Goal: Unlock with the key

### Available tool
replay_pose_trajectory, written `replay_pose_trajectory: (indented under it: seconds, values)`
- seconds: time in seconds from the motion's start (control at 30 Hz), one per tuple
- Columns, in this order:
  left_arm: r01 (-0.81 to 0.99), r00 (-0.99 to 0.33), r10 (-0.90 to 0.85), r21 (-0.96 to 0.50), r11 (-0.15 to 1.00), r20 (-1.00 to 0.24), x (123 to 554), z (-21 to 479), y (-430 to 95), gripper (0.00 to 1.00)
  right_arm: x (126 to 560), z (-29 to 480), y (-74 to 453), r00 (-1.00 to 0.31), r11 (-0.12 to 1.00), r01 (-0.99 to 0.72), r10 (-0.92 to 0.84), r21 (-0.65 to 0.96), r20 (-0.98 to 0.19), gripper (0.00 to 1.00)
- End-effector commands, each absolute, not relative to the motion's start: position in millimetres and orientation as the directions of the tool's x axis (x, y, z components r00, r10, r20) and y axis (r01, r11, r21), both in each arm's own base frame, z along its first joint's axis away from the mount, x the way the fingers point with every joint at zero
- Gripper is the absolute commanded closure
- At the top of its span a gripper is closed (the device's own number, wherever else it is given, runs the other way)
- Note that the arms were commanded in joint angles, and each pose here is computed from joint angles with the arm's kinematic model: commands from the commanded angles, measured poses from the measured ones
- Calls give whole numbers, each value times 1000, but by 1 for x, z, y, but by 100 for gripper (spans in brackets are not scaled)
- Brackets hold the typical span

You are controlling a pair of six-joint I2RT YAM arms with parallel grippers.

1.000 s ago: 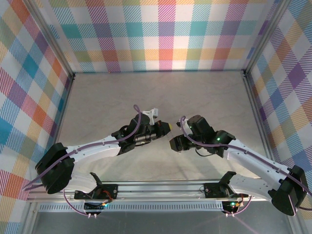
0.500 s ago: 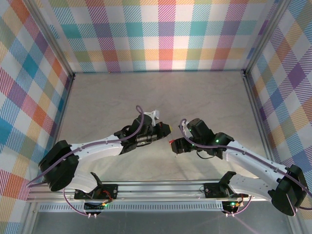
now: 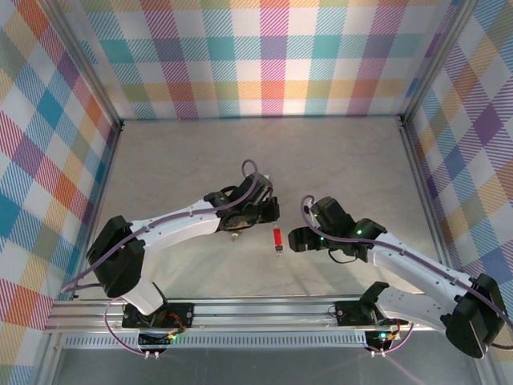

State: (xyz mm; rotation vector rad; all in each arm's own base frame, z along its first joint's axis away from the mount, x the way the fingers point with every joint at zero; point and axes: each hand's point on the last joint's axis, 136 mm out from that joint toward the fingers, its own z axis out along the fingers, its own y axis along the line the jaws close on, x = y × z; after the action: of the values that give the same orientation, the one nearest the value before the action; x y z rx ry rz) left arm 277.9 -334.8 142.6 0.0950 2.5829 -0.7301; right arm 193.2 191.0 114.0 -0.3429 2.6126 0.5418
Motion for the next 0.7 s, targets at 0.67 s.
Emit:
replay_pose_trajectory:
  seconds: [0.67]
  values:
    - [324,-895,370,208,923,-248,297,78,-305,100,184,105,169,-892,892,-242,-50,382,-448,19]
